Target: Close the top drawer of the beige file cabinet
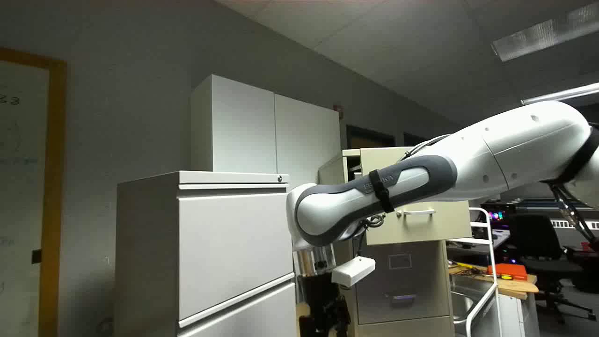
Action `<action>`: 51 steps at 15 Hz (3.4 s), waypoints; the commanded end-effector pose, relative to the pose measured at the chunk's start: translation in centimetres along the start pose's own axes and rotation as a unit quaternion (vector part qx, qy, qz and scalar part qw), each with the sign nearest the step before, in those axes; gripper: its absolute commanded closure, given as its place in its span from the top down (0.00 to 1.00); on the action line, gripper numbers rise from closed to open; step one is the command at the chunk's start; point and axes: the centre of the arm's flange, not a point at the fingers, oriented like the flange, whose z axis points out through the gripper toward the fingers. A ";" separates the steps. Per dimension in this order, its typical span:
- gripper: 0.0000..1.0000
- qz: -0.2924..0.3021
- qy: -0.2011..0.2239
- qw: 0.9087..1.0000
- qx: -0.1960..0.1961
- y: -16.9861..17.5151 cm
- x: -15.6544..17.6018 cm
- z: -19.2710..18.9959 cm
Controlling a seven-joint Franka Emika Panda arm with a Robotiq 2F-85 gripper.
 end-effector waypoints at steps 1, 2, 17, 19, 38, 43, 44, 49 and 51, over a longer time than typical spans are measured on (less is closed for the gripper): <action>1.00 0.000 0.001 1.000 0.000 0.0 0.0 0.0; 1.00 0.000 0.001 1.000 0.000 0.0 0.0 0.0; 0.27 0.180 0.142 0.967 -0.106 4.8 -4.3 -5.6; 0.13 0.216 0.168 0.953 -0.127 6.0 -5.8 -6.5; 0.00 0.493 0.441 0.714 -0.228 16.2 -14.1 -15.9; 0.00 0.498 0.484 0.662 -0.284 18.3 -11.4 -16.3; 0.00 0.499 0.488 0.655 -0.290 18.9 -10.8 -16.1; 0.00 0.500 0.499 0.645 -0.291 20.1 -8.1 -15.8; 0.00 0.496 0.501 0.646 -0.293 20.9 -6.8 -15.9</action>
